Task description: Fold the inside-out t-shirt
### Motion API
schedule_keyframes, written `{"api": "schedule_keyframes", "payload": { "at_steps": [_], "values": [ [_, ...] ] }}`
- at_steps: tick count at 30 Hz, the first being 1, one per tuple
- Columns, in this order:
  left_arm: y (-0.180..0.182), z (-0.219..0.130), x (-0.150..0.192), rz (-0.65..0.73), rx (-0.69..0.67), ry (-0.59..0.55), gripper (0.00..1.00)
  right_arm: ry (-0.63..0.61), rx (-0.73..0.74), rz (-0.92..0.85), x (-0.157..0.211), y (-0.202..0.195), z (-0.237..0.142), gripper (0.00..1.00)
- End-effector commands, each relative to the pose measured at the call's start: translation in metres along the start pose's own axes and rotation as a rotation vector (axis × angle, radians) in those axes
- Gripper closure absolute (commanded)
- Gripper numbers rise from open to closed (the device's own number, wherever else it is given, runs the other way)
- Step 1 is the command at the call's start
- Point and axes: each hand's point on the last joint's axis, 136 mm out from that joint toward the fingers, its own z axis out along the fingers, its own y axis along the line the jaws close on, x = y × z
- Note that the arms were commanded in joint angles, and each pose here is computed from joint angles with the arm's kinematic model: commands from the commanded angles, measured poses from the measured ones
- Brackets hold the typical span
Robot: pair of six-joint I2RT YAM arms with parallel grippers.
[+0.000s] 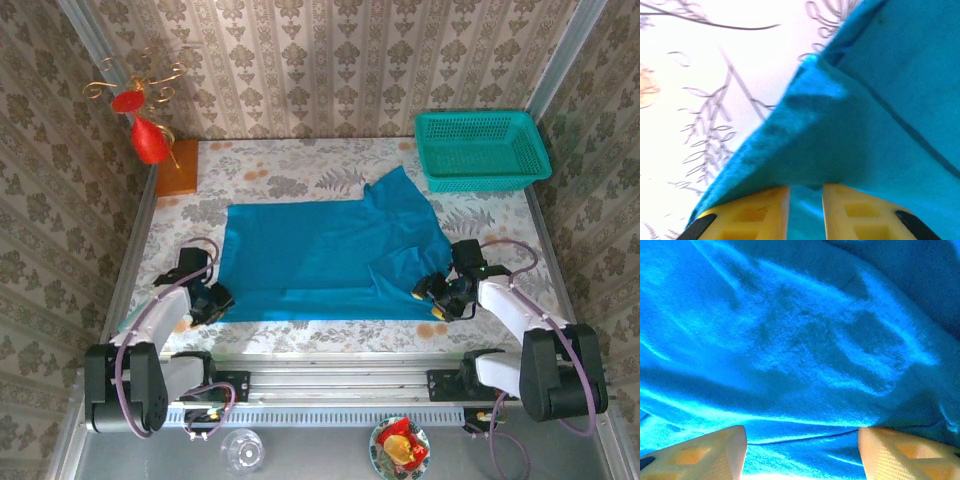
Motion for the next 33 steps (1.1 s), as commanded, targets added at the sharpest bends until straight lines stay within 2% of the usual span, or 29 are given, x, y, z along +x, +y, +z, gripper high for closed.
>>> {"api": "schedule_keyframes", "payload": {
  "at_steps": [1,7,15,19,24,28,33],
  "values": [
    [0.020,-0.005,-0.001,-0.053,-0.090,-0.008,0.75,0.050,0.022,0.041,0.015,-0.008,-0.002,0.38],
    [-0.042,-0.032,-0.031,0.101,0.113,-0.035,0.74,-0.024,-0.015,-0.036,0.000,0.021,-0.035,0.38],
    [-0.132,-0.065,-0.101,0.413,0.300,-0.178,0.64,-0.126,-0.021,-0.190,-0.050,0.074,-0.070,0.38],
    [-0.153,-0.061,-0.145,0.512,0.229,-0.245,0.64,-0.132,-0.036,-0.226,-0.073,0.100,-0.071,0.39],
    [-0.189,-0.061,-0.187,0.622,0.185,-0.264,0.63,-0.115,-0.046,-0.249,-0.093,0.123,-0.067,0.40],
    [-0.192,-0.039,-0.217,0.663,0.076,-0.253,0.69,-0.113,-0.052,-0.262,-0.100,0.132,-0.067,0.40],
    [-0.197,-0.014,-0.240,0.697,0.028,-0.240,0.73,-0.124,-0.025,-0.260,-0.105,0.130,-0.068,0.41]
  ]
}}
